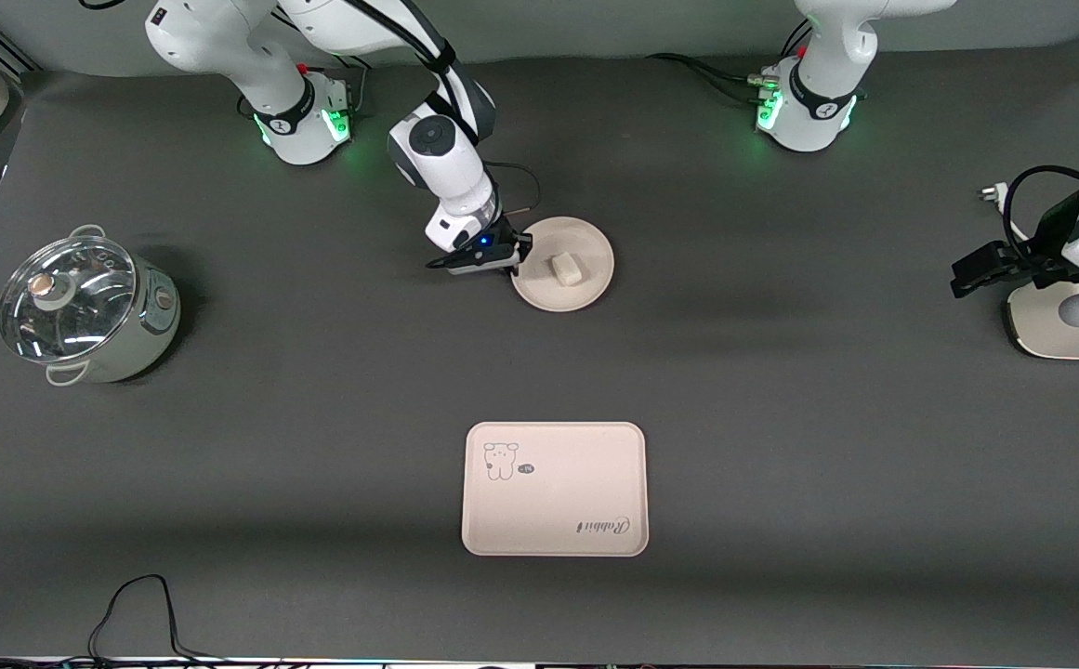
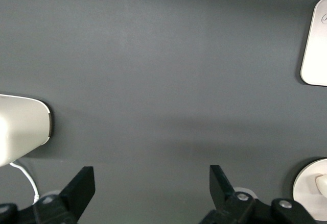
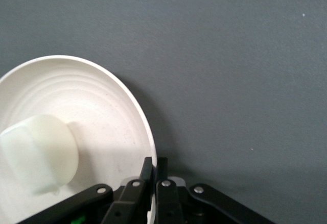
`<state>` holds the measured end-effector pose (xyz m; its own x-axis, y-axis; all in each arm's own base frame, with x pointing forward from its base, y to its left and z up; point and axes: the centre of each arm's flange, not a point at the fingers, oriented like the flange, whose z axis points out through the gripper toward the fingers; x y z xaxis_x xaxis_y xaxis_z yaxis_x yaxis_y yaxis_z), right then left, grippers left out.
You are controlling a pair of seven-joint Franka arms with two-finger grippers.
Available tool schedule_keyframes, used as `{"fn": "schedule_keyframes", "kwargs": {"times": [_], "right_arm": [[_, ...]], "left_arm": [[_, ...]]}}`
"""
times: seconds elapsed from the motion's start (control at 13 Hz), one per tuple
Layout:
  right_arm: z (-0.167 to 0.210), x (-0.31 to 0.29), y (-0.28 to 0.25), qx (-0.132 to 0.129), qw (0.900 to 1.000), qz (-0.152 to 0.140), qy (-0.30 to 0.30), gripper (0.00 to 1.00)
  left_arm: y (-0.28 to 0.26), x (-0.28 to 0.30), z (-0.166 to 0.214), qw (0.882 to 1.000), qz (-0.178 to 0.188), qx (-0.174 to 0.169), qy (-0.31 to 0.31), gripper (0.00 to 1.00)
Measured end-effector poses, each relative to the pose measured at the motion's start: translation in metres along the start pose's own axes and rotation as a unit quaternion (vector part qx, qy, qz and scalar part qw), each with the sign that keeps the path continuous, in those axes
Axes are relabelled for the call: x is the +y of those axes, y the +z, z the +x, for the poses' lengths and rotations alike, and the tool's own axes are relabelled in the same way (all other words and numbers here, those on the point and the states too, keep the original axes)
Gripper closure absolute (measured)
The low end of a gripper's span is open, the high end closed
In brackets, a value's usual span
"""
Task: Place bun in plate and plate on tray
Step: 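Close the right gripper on the plate rim and lift it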
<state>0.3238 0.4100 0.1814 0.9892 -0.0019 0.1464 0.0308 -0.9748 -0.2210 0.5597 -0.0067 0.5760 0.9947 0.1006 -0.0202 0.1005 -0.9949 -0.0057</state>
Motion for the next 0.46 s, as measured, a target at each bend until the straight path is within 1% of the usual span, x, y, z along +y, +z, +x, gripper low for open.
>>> {"fn": "schedule_keyframes", "kwargs": {"times": [0.23, 0.46], "right_arm": [[0.0, -0.001, -0.001, 0.001, 1.0, 0.001, 0.0, 0.96], [0.006, -0.007, -0.012, 0.007, 1.0, 0.01, 0.001, 0.96]], "left_arm": [[-0.003, 0.002, 0.0, 1.0, 0.0, 0.004, 0.002, 0.0], [-0.007, 0.004, 0.001, 1.0, -0.001, 0.008, 0.004, 0.0]]}}
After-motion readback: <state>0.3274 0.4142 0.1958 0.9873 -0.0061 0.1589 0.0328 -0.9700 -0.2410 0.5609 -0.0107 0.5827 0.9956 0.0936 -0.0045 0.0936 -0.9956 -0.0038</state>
